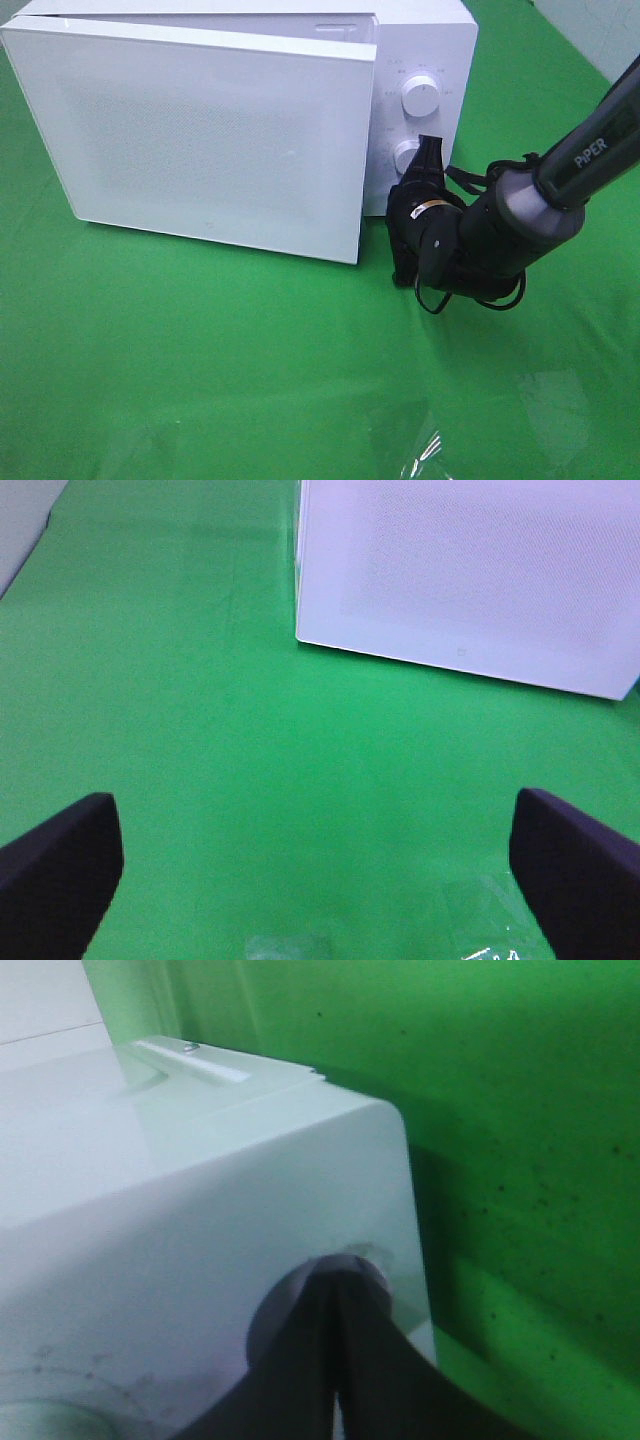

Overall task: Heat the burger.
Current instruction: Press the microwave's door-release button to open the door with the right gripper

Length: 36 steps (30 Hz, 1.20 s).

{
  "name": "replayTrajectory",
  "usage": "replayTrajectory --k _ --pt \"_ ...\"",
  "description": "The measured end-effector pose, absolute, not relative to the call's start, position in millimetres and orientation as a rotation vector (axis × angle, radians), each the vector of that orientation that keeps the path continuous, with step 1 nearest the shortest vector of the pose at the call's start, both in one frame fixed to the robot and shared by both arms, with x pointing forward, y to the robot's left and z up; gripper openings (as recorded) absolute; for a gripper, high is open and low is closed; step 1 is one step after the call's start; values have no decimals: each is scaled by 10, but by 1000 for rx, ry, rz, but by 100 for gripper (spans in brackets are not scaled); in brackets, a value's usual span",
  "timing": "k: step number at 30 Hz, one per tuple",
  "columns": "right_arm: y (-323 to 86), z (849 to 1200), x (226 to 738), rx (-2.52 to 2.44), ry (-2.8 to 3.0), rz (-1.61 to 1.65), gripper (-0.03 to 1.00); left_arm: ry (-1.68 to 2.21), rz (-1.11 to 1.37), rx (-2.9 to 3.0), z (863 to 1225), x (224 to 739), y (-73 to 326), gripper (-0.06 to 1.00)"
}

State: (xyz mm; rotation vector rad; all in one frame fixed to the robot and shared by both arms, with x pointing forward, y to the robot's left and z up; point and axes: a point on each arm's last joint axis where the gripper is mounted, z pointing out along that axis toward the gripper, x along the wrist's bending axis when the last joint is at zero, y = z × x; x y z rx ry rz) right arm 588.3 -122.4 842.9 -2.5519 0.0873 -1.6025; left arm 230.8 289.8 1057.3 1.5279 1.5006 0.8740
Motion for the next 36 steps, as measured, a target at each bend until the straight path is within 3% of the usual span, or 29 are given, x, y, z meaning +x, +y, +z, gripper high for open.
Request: replayTrajectory --k 23,36 --pt "-1257 8492 5842 -2561 68 -1600 1 1501 874 1528 10573 2308 2898 97" --pt "-1200 8645 5552 -2533 -49 -1608 1 1501 874 1528 10573 2308 2898 97"
